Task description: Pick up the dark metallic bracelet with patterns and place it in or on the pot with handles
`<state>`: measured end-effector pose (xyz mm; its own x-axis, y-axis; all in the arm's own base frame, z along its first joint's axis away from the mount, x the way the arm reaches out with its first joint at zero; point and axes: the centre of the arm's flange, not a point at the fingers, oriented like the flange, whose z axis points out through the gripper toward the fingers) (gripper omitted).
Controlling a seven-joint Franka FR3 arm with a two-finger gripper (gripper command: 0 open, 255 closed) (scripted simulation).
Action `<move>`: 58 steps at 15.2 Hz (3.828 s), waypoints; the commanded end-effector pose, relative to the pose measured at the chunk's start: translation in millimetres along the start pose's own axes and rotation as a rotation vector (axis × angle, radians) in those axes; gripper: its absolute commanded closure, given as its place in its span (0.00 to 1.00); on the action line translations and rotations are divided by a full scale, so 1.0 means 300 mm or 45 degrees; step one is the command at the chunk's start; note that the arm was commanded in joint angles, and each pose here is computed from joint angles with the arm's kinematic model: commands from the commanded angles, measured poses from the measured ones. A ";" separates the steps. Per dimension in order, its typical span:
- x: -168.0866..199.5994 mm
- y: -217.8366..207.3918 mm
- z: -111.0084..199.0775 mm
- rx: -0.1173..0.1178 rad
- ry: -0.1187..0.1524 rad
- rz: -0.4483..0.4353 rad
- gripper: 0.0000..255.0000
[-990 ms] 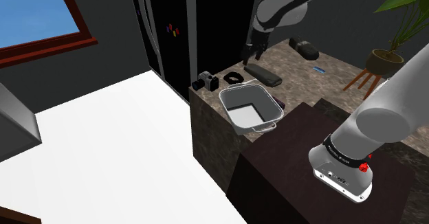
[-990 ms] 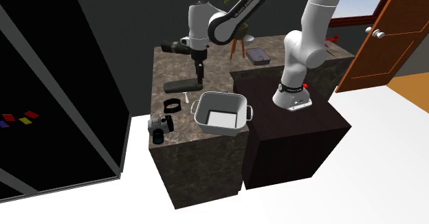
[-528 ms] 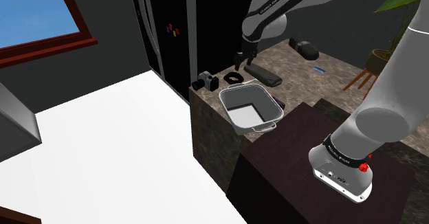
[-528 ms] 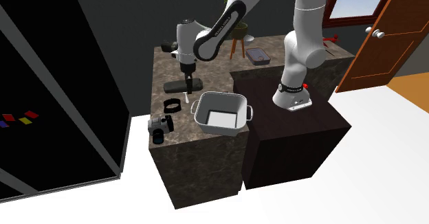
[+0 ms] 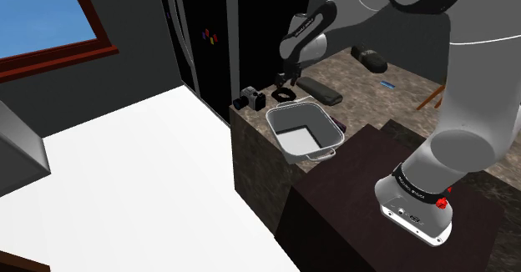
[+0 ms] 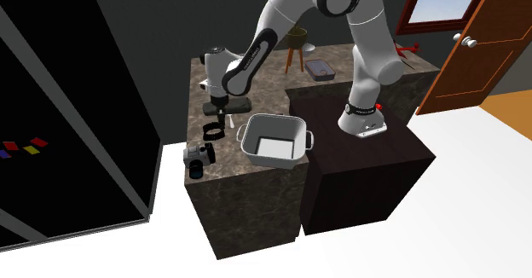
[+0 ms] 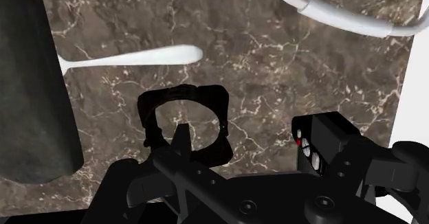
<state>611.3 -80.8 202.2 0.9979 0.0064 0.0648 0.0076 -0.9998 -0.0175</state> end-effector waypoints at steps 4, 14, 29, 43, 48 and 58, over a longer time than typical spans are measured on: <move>0.125 0.048 0.181 -0.015 -0.001 -0.004 0.00; 0.139 0.055 0.337 -0.017 -0.001 -0.004 0.00; 0.139 0.056 0.337 -0.017 -0.001 -0.004 1.00; 0.154 0.051 0.108 -0.017 -0.001 -0.004 1.00; 0.160 0.049 0.020 -0.017 -0.001 -0.004 1.00; 0.171 0.046 -0.155 -0.017 -0.001 -0.004 1.00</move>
<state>659.3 -94.7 246.7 0.9979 0.0098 0.0641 0.0101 -0.9999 -0.0041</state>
